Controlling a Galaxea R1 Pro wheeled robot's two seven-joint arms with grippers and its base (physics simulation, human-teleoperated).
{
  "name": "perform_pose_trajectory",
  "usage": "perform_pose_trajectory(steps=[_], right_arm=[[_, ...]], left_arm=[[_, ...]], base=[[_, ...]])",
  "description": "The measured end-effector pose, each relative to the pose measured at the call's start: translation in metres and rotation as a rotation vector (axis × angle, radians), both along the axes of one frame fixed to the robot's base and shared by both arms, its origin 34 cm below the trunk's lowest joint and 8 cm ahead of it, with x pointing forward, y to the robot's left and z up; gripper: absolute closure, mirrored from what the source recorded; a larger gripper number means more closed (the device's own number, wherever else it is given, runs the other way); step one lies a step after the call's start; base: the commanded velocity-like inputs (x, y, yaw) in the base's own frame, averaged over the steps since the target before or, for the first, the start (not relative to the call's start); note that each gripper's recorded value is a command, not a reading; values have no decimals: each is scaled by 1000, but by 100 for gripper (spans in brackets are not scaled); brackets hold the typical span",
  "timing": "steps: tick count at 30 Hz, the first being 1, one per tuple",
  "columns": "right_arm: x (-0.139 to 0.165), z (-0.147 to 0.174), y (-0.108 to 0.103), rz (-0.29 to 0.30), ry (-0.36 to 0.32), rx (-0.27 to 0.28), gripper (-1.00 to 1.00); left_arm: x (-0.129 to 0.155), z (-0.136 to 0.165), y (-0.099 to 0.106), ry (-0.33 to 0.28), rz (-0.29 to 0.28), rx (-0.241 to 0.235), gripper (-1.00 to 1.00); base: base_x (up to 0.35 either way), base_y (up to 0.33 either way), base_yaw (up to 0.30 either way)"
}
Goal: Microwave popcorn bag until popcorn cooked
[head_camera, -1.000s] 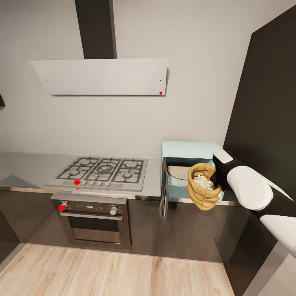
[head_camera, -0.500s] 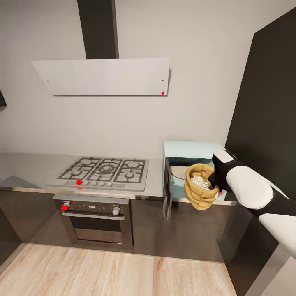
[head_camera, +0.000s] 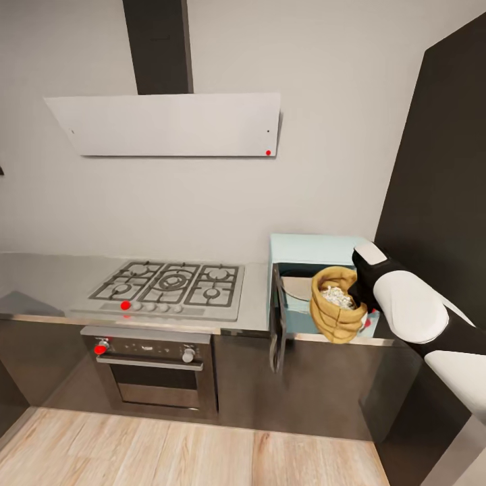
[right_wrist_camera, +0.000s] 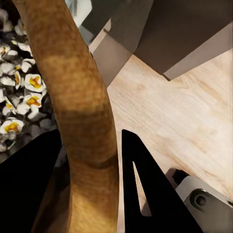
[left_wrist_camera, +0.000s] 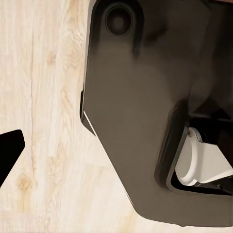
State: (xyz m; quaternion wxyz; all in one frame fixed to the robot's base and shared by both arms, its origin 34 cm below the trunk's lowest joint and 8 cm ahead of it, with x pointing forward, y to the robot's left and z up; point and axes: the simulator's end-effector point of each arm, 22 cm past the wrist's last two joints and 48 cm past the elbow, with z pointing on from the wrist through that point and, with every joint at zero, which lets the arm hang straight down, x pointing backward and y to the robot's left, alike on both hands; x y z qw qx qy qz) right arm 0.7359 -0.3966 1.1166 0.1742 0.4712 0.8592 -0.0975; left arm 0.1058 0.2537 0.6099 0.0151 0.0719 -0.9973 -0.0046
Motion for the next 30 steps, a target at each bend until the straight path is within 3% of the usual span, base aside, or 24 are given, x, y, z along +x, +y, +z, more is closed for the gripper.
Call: perform_pose_trajectory(steps=[23, 30], right_arm=[[1, 0, 5, 7, 1, -1, 100], [2, 0, 7, 9, 1, 0, 100]], left_arm=[[-1, 0, -1, 4, 0, 1, -100], [1, 0, -20, 4, 4, -21, -100]], base=[[30, 9, 0], [0, 0, 0]])
